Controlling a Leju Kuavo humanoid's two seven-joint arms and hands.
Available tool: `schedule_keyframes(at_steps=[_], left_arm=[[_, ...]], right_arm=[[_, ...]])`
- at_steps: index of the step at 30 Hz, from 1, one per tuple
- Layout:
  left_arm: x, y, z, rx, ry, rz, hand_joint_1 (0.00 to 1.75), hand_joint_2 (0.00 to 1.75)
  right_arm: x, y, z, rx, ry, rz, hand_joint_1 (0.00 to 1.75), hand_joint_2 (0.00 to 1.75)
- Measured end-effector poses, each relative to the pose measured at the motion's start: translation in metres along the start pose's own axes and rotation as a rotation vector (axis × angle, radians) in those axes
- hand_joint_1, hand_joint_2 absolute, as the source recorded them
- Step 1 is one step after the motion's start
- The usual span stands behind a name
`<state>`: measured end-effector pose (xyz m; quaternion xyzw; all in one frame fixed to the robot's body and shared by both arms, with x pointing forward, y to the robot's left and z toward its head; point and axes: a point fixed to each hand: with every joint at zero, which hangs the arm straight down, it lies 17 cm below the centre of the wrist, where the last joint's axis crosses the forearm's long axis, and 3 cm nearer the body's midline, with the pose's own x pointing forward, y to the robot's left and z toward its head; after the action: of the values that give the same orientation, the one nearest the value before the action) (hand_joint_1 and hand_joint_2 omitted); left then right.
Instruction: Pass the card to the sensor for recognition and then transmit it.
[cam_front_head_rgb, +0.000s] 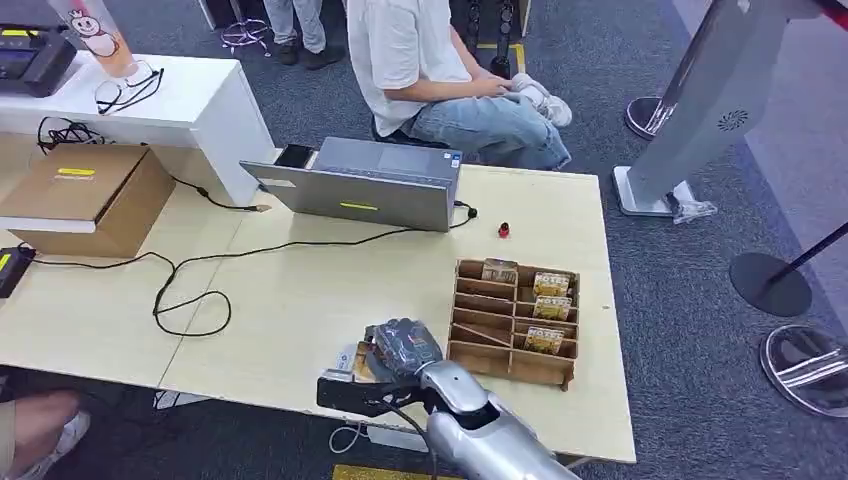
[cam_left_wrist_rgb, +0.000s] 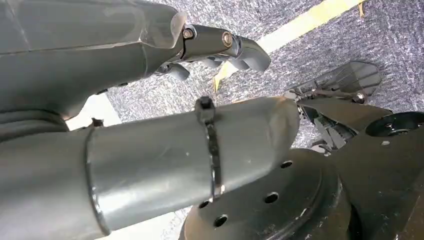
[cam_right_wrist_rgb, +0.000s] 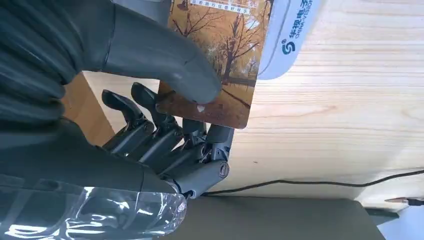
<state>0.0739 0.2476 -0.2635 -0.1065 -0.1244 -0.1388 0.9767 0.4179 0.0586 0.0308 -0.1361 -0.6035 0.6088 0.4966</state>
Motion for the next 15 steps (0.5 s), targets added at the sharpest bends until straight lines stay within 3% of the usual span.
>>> schedule_keyframes(at_steps=[15], left_arm=[[-0.0021,-0.0039,-0.0003,-0.005,0.002,0.004,0.00,0.00]], right_arm=[[0.0028,0.0043,-0.0010,0.003,0.000,0.024,1.75,1.75]])
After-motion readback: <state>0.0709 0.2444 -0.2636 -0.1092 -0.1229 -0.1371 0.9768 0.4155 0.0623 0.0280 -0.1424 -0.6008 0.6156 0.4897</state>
